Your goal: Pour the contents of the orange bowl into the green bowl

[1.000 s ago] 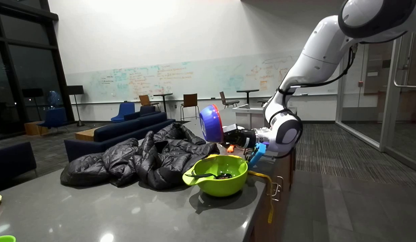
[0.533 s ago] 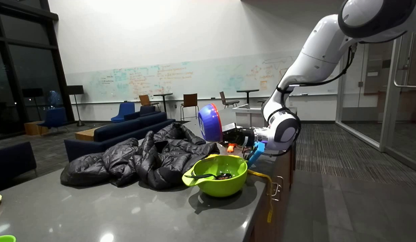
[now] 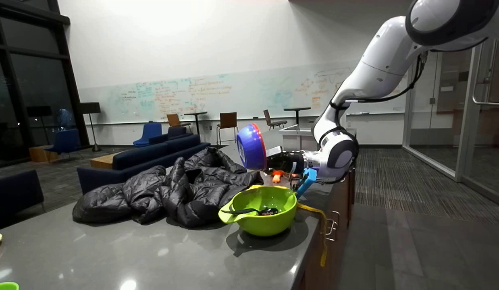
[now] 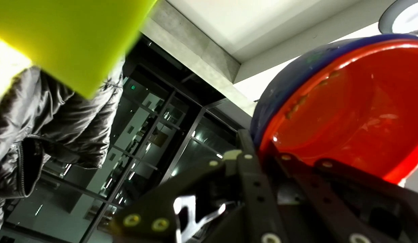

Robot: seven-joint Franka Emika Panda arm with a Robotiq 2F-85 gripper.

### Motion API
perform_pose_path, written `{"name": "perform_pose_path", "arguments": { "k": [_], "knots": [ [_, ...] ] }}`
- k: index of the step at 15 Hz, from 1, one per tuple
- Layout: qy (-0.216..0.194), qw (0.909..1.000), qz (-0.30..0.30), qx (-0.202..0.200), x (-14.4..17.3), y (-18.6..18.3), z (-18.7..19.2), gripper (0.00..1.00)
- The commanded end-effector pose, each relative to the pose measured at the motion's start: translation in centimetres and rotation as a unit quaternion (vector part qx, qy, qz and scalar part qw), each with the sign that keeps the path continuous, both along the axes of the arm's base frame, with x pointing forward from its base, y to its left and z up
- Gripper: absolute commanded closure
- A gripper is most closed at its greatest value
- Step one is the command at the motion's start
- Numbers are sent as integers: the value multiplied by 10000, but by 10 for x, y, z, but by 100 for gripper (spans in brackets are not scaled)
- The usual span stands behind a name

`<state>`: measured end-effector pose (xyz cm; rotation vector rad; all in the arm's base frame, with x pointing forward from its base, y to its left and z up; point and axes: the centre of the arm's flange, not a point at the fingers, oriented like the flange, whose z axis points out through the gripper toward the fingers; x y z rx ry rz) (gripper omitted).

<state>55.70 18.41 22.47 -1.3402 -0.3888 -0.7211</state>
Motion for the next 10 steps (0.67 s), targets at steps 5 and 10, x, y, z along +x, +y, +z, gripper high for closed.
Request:
{"name": "perform_pose_path", "arguments": {
  "k": [5, 10],
  "knots": [
    [-115, 9981, 359, -483, -2, 4, 14, 98],
    [-181, 9960, 510, -706, -8, 8, 15, 98]
  ]
}}
